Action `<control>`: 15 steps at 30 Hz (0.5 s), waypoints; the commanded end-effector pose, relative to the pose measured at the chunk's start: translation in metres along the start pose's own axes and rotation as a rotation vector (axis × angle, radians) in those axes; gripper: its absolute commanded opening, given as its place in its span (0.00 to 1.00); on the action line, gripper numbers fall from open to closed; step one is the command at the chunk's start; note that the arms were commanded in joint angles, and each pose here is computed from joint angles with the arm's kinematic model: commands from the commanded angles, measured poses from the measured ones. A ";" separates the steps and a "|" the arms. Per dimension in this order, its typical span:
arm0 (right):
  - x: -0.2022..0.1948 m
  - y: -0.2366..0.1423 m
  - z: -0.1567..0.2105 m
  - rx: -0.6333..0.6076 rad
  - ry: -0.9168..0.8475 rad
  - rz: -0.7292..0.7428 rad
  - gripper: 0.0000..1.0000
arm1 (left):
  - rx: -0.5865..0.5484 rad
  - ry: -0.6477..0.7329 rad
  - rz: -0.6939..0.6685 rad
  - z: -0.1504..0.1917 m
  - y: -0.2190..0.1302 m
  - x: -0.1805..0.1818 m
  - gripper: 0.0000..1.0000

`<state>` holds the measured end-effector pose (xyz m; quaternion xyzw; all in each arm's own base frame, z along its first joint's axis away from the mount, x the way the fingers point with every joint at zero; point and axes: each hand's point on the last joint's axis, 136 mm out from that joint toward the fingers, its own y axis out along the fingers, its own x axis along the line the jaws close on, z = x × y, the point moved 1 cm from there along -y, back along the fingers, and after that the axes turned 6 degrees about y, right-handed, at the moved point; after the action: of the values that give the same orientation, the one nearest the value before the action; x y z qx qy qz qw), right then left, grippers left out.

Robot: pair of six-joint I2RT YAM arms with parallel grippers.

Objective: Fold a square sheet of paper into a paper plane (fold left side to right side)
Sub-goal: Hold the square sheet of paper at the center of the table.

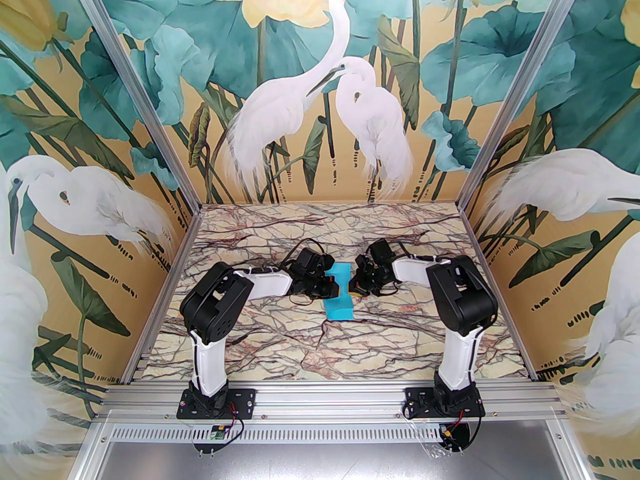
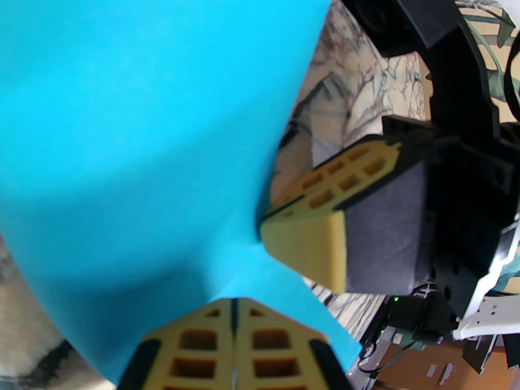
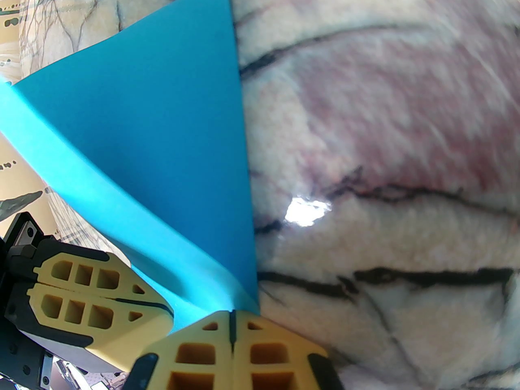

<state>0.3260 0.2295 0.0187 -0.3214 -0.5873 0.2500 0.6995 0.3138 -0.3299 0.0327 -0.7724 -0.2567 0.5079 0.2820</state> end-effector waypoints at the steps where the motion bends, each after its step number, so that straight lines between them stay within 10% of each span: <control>1: -0.047 0.017 0.013 0.034 0.062 0.160 0.03 | 0.041 -0.011 -0.050 0.016 0.007 0.017 0.07; 15: 0.035 -0.026 -0.013 -0.098 -0.092 -0.039 0.05 | 0.084 -0.024 -0.125 0.033 0.016 0.035 0.06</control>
<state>0.3290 0.2298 0.0269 -0.3272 -0.5968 0.2454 0.6903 0.3104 -0.3271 0.0253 -0.7684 -0.2591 0.5077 0.2909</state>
